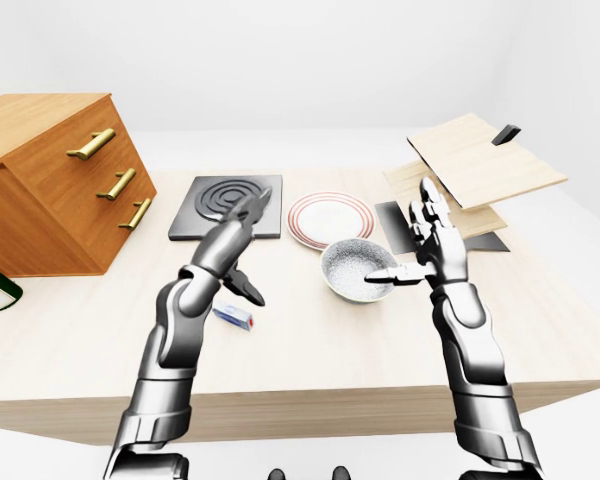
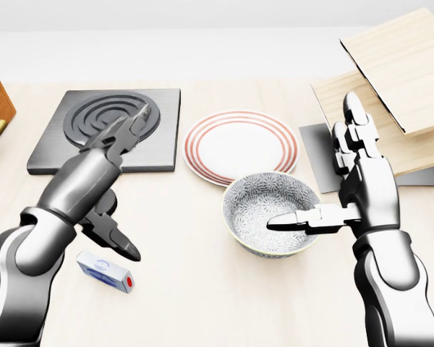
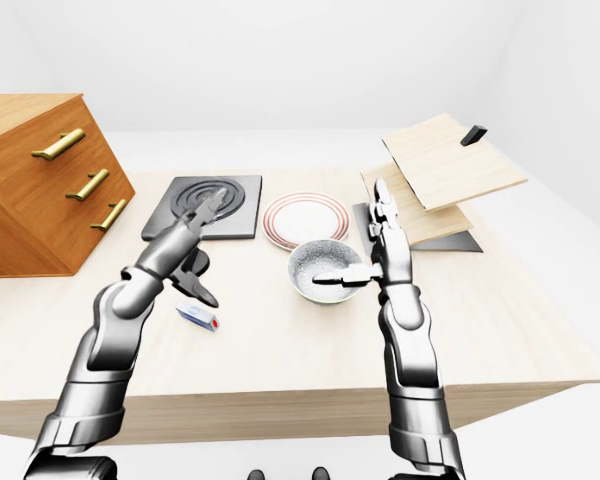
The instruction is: Pick up the cream cheese and put it in the bowl.
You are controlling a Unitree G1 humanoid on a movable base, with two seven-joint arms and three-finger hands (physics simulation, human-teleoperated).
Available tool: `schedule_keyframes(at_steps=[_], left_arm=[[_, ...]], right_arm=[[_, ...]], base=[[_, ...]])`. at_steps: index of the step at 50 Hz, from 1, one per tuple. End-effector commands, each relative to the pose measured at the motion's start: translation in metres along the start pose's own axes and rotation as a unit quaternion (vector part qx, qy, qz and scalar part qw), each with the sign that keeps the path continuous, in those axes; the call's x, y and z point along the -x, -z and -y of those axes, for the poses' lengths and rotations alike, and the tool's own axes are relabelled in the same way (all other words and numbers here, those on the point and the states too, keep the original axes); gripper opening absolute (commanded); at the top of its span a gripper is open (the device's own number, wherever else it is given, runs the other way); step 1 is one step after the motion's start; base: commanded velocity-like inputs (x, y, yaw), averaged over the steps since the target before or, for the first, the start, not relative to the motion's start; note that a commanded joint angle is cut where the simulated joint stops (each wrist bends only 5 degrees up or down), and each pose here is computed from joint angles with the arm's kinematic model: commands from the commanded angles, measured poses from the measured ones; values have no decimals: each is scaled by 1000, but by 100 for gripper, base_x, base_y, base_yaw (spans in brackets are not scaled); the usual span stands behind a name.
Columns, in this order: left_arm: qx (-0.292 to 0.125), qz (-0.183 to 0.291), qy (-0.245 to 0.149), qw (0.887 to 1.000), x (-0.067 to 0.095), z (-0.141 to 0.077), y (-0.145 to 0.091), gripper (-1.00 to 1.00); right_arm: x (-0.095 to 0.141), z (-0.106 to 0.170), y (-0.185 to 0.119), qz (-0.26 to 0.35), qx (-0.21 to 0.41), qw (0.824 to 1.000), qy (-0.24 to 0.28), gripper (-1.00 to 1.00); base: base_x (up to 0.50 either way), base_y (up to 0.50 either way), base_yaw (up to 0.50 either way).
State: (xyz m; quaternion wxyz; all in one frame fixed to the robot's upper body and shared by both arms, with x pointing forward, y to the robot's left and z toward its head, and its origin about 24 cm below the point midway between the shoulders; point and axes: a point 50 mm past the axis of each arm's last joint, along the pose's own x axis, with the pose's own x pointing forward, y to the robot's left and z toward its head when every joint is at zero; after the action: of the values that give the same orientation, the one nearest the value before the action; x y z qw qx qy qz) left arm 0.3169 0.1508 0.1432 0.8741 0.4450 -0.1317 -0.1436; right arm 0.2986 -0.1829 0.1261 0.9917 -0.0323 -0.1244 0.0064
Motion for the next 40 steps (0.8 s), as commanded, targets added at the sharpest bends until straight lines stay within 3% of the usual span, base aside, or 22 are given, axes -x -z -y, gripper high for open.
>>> schedule_keyframes(at_steps=[1, 14, 19, 32, 40], left_arm=[[-125, -78, 76, 986, 9, 16, 21, 100], [-159, -118, 100, 975, 17, 25, 34, 100], [-188, -145, 111, 965, 25, 29, 46, 100], [-239, -164, 102, 952, 21, 32, 55, 100], [-247, -167, 115, 948, 21, 44, 58, 100]], right_arm=[[3, 2, 15, -32, -1, 999, -2, 100], [5, 2, 24, -51, -3, 999, -4, 100], [6, 3, 24, -50, -4, 999, -2, 100], [8, 5, 28, -58, -7, 998, -1, 100], [8, 5, 29, -60, -8, 998, 0, 100]], base=[[0, 0, 0], [0, 0, 0], [0, 0, 0], [0, 0, 0], [0, 0, 0]])
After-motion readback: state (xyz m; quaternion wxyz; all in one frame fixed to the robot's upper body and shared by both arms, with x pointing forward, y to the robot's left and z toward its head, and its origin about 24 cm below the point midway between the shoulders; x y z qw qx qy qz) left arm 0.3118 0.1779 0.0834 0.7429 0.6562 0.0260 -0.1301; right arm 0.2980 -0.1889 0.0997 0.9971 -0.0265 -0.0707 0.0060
